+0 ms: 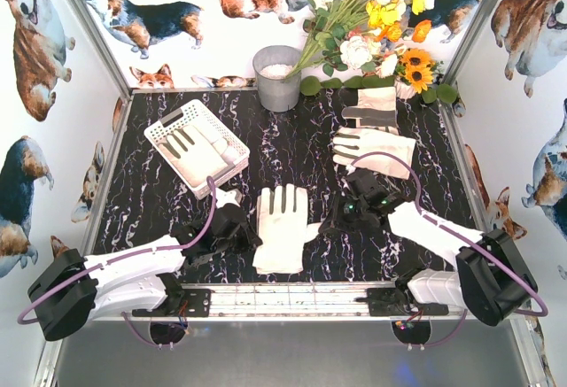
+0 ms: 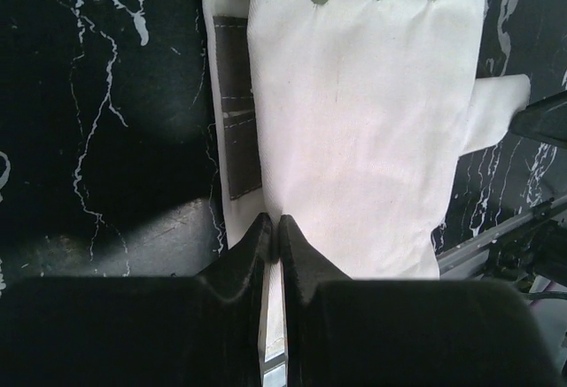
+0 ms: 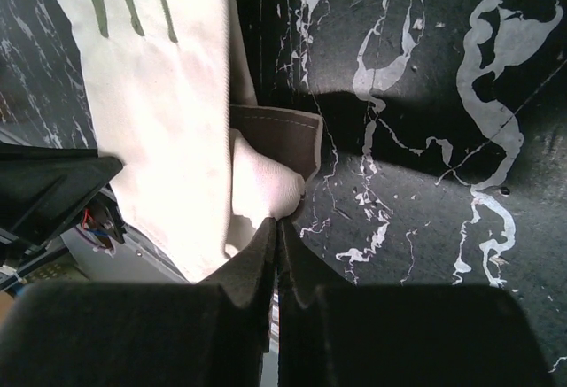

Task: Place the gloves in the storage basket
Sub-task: Adjust the glove at the center of the board.

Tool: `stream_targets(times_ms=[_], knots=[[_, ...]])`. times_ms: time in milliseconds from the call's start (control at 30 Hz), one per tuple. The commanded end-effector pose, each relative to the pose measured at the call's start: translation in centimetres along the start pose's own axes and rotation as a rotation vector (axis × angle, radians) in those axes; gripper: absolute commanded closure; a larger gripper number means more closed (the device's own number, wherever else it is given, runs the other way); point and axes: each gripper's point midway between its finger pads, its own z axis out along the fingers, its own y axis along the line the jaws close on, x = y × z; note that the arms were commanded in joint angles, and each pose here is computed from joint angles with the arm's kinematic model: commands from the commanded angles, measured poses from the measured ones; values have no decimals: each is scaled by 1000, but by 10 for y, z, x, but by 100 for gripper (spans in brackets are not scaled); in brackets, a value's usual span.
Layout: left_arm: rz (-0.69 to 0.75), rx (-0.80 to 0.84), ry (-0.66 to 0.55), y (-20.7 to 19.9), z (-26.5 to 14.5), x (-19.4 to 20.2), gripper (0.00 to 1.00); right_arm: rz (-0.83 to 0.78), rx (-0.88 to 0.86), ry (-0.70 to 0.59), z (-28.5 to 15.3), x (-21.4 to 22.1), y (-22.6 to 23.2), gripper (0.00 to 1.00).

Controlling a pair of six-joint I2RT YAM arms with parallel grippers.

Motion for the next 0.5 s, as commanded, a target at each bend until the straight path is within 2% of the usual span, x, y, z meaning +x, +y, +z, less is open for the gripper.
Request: stream_targets(times_ms=[0,300,467], knots=[[-12,-18,4,6,0,2,100,-49,-63,-50,-2,-20,23,100],[-7,-59,39,17,4,11,100,-90,-66,-60,1,-36,34,100],[-8,-56,21,15,3,7,100,-107,-77,-72,-1,-43,41,100]])
